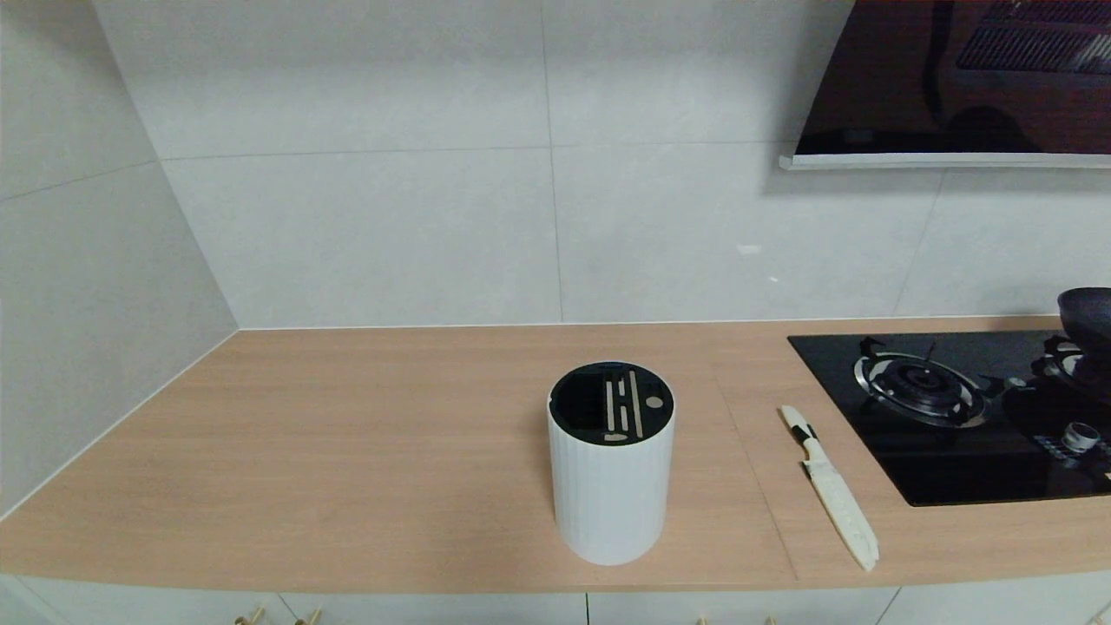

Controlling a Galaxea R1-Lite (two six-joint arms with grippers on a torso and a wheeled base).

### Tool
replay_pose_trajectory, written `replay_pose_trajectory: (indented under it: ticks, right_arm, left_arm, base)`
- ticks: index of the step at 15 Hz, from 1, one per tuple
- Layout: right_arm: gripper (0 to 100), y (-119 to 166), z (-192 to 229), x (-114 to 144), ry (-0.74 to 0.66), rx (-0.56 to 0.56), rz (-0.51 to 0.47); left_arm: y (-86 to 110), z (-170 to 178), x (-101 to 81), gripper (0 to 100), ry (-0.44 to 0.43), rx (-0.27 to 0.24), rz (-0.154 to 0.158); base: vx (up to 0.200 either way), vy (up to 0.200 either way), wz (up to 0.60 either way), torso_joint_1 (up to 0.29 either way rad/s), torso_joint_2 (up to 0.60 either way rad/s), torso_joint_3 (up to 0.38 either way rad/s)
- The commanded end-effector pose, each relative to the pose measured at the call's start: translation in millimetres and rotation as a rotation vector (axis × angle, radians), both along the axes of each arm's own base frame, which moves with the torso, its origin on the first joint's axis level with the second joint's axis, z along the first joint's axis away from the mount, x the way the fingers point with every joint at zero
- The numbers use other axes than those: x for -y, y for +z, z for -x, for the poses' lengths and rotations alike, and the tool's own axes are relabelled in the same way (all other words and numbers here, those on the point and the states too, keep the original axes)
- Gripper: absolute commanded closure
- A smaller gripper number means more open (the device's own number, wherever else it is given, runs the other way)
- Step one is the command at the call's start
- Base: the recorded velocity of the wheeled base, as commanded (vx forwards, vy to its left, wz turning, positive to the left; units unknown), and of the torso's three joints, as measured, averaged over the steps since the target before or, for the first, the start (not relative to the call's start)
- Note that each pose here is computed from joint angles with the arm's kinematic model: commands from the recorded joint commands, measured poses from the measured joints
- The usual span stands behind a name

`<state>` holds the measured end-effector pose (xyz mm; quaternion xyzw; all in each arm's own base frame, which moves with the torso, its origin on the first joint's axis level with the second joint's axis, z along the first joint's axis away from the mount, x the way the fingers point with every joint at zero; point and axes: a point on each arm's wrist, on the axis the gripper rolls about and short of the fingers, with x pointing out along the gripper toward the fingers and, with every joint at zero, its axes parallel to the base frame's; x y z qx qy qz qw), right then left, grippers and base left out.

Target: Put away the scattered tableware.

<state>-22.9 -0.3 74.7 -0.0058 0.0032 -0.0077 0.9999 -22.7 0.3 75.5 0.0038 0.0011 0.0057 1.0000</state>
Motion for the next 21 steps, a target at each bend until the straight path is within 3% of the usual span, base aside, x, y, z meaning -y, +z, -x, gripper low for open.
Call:
replay_pose_trajectory:
  ticks: [1,12,14,17,21]
  right_arm:
    - [0,0.0,-0.1,0.0,0.0,-0.001,0.001]
    - [0,2.6,0.6,-0.6,0.025,0.008,0.028]
    - [0,44.2,9.5,-2.6,0.136,0.097,-0.019]
    - [0,86.7,-12.1,-3.8,0.184,-0.007,-0.033]
    - [0,104.3,-65.3,-6.6,0.255,-0.253,-0.055]
  left_arm:
    - [-0.1,-0.1,0.0,0,0.001,-0.001,0.0]
    - [-0.1,-0.1,0.0,0,0.001,-0.001,-0.002]
    - [-0.1,-0.1,0.0,0,0.001,-0.001,0.0]
    - [-0.1,-0.1,0.0,0,0.001,-0.001,0.0]
    - [-0.1,-0.1,0.0,0,0.001,-0.001,-0.002]
  base:
    - [0.0,0.0,0.0,0.188,-0.38,-0.183]
    - [0.0,0.0,0.0,0.025,-0.05,-0.024]
    - [0.0,0.0,0.0,0.0,0.0,0.0]
    - [0.0,0.0,0.0,0.0,0.0,0.0]
    - [0.0,0.0,0.0,0.0,0.0,0.0]
